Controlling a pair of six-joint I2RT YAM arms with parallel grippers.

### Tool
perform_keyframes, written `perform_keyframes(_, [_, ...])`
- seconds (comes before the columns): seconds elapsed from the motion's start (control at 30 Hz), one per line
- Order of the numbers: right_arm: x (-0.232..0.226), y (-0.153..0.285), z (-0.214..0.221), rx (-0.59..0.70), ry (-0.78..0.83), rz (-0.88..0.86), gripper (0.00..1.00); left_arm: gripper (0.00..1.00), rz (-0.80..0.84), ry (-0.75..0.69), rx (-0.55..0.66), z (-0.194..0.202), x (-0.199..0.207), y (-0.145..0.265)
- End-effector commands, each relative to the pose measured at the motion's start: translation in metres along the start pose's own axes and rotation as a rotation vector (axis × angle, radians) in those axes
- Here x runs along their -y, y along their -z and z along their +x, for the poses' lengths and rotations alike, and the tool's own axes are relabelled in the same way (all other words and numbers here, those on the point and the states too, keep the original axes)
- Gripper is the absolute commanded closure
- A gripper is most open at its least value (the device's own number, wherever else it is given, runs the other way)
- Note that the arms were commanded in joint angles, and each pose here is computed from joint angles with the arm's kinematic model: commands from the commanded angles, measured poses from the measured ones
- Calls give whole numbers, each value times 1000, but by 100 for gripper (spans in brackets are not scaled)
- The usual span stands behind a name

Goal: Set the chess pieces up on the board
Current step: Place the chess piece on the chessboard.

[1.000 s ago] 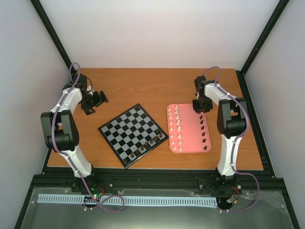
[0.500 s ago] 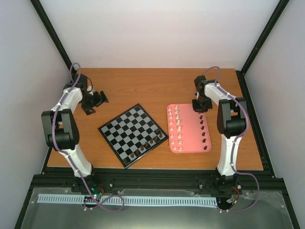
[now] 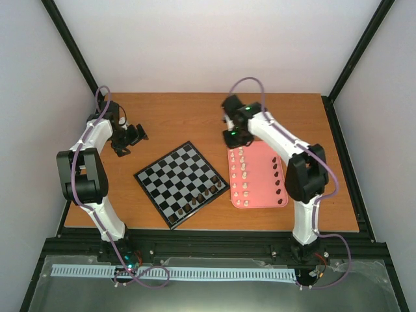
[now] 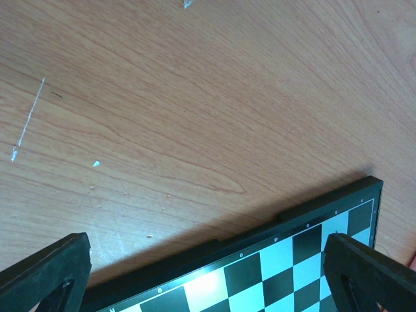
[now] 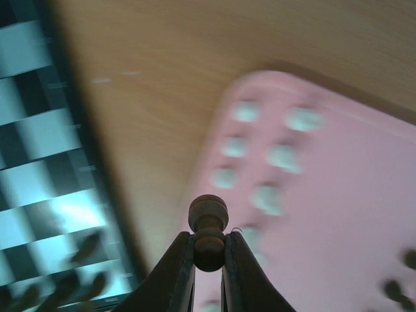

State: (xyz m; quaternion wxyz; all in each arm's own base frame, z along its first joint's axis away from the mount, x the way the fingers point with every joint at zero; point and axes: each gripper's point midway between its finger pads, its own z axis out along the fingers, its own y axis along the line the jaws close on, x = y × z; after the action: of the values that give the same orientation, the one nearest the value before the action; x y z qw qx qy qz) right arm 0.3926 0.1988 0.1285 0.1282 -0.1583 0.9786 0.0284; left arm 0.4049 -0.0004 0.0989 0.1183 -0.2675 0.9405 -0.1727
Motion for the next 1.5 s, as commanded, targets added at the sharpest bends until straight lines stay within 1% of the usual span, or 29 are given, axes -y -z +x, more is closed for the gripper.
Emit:
perform_keyframes(0.0, [-91, 2, 19, -58, 128, -93, 97, 0, 22, -31, 31, -9, 11, 9])
perform_keyframes(0.07, [-125, -1, 30, -77, 195, -112, 97, 0, 27, -32, 36, -8, 12, 11])
perform_keyframes(0.13, [-148, -5, 42, -92, 241, -125, 97, 0, 30, -34, 40, -7, 12, 14])
perform_keyframes(0.23, [-170, -11, 62, -124, 274, -164, 97, 0, 35, -35, 45, -4, 12, 16])
perform_keyframes(0.33, [-179, -15, 77, -145, 292, -175, 97, 0, 40, -36, 46, -1, 12, 17])
perform_keyframes(0.53, [-172, -25, 91, -185, 287, -116, 97, 0, 45, -38, 57, -2, 13, 21])
perform_keyframes(0.63, [-169, -34, 102, -224, 290, -108, 97, 0, 44, -40, 59, -1, 14, 22])
perform_keyframes(0.83, [-168, -39, 113, -251, 298, -106, 97, 0, 40, -37, 54, 0, 12, 20])
perform_keyframes(1.47, [-165, -55, 106, -262, 313, -47, 96, 0, 39, -33, 44, -2, 11, 14])
